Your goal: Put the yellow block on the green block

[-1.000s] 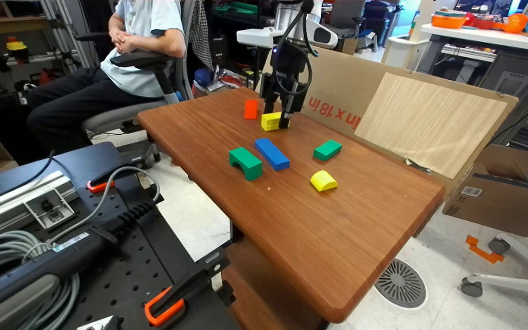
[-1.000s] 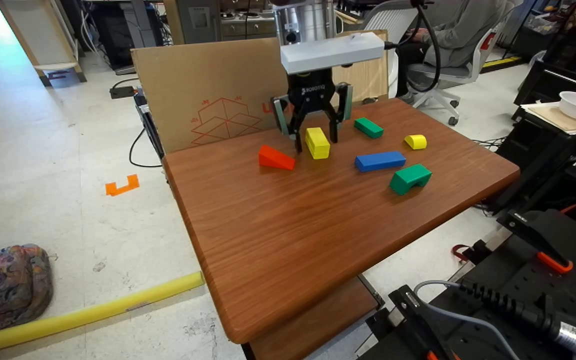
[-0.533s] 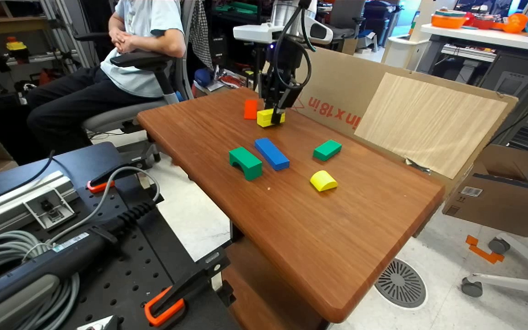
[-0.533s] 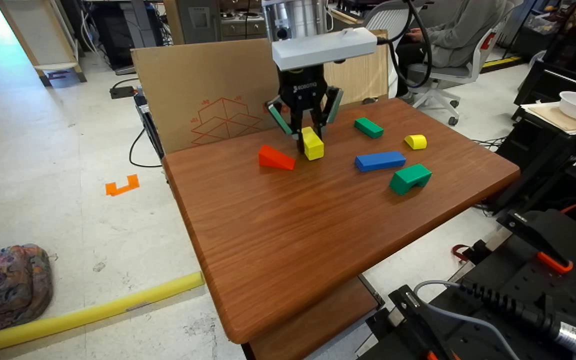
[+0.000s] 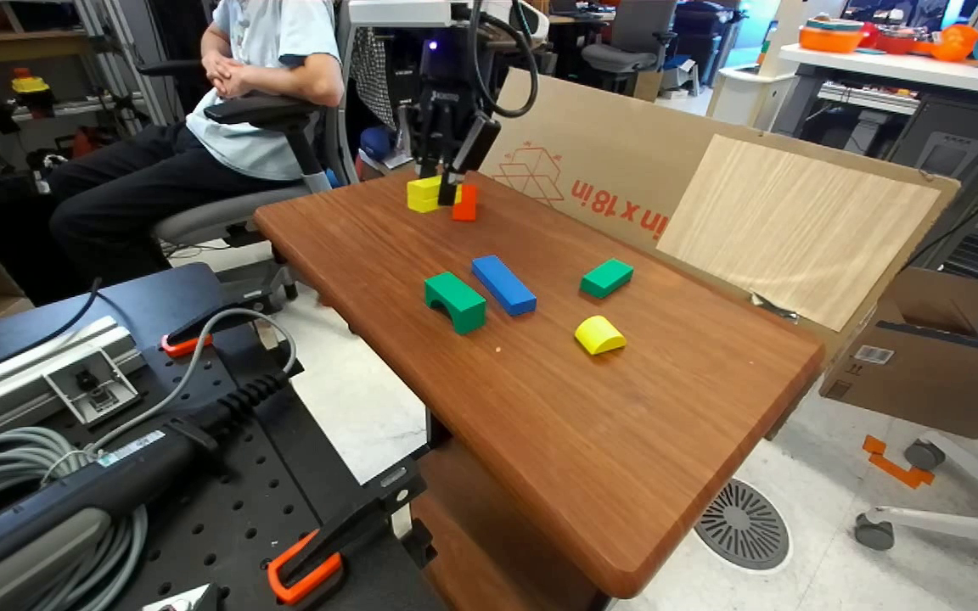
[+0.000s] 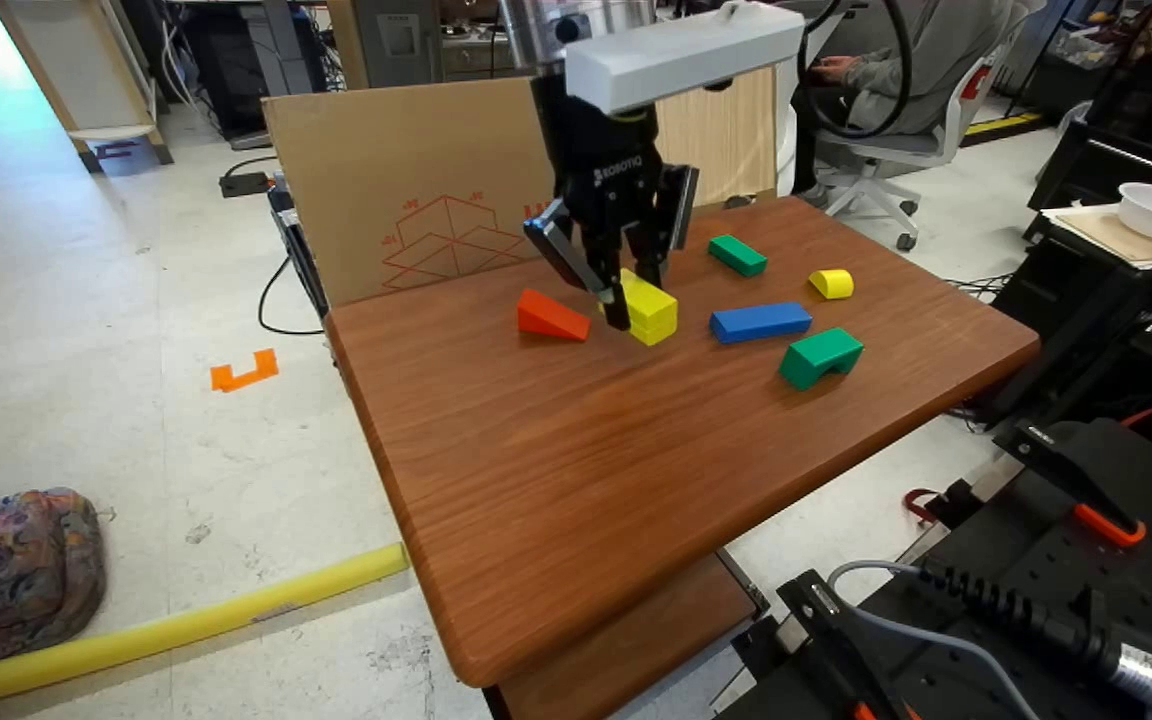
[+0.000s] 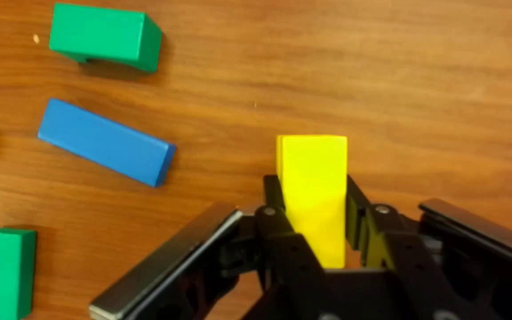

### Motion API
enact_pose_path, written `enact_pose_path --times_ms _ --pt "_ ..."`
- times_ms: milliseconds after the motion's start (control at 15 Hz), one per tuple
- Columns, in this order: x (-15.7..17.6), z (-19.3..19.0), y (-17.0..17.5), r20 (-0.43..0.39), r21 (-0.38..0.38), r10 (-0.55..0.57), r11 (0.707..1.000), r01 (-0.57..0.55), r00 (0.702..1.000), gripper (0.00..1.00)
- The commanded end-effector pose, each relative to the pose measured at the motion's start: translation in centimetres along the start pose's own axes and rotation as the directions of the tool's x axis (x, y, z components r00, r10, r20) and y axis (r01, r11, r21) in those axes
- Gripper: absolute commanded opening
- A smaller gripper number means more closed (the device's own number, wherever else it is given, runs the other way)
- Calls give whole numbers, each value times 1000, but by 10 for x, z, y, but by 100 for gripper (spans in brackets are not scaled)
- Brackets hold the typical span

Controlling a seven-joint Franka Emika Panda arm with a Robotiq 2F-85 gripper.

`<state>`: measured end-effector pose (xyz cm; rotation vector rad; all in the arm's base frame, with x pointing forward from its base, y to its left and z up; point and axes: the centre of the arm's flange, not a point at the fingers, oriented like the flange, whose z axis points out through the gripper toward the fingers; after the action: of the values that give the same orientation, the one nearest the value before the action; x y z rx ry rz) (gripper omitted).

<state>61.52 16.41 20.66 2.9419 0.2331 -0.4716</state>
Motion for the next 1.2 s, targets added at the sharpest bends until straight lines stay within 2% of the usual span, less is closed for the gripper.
enact_pose_path --times_ms 0,133,267,533,800,1133 --pt "-76 9 -1 73 -74 -168 982 173 983 8" --pt "-97 18 1 102 -112 -257 957 267 961 8" --pt "-110 22 7 119 -153 -346 920 361 931 8" --pt "-113 25 19 170 -233 -506 813 533 846 8" --pt "-97 23 27 218 -320 -635 671 669 741 8" --pt "-89 19 42 259 -404 -777 453 795 574 8"
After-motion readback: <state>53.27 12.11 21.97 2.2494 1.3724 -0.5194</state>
